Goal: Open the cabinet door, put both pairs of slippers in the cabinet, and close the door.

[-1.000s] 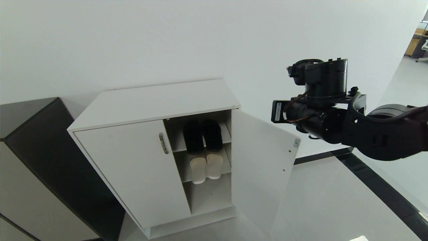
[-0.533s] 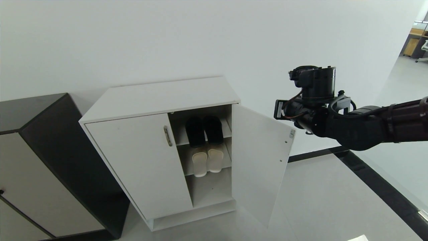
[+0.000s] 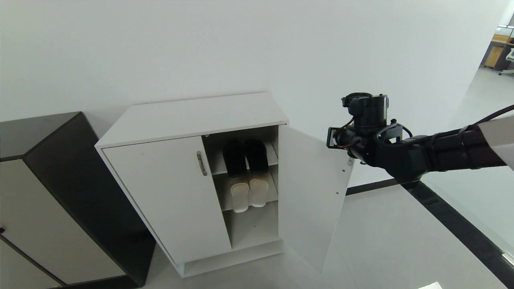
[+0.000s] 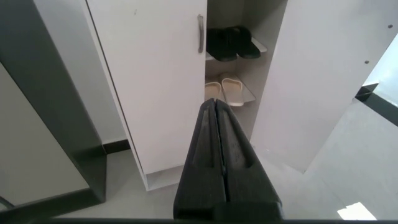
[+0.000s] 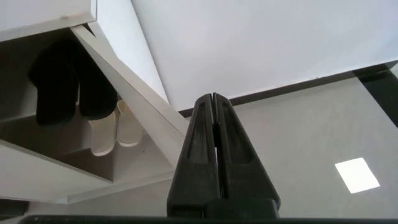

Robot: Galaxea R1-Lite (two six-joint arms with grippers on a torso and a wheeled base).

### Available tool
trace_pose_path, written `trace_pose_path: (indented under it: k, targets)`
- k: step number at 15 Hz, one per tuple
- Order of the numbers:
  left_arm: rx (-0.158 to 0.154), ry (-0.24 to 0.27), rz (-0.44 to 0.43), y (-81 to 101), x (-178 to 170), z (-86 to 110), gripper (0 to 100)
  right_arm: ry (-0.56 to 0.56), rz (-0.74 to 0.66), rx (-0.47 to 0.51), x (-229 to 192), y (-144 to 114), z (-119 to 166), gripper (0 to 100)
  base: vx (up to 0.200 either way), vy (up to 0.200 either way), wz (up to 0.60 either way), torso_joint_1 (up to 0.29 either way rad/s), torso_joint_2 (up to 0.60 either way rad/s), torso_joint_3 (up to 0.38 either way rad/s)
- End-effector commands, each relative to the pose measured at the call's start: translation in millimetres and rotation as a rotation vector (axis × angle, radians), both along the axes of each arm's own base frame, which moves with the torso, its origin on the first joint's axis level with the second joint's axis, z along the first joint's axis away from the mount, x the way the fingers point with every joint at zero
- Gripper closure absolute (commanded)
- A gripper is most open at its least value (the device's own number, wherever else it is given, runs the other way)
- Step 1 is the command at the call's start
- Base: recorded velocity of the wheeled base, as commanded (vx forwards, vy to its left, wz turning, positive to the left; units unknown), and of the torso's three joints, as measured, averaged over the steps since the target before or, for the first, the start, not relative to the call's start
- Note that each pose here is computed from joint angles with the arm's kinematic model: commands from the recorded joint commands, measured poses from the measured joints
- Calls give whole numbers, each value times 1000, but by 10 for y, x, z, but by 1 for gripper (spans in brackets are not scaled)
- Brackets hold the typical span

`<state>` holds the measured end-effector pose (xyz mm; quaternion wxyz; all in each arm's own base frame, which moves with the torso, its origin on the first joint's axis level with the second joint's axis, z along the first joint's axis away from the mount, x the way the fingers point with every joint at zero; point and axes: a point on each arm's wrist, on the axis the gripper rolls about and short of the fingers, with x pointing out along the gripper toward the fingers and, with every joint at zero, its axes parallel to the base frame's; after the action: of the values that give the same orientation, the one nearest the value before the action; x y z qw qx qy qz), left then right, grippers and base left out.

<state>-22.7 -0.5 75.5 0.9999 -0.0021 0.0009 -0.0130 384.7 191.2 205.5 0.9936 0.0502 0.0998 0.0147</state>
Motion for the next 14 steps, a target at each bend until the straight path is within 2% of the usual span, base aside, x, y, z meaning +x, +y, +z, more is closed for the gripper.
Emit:
trace_pose_path:
  k: [1, 9, 14]
  targets:
    - [0, 1, 0, 0, 1, 0, 100, 25, -5, -12, 72, 14, -137, 100, 0, 0, 0, 0, 0, 0]
    - [0, 1, 0, 0, 1, 0, 100, 44, -27, -22, 199, -20, -260, 100, 0, 0, 0, 0, 0, 0]
    - [-2, 1, 0, 0, 1, 0, 100, 71, -4, -40, 52, 18, -251, 100, 0, 0, 0, 0, 0, 0]
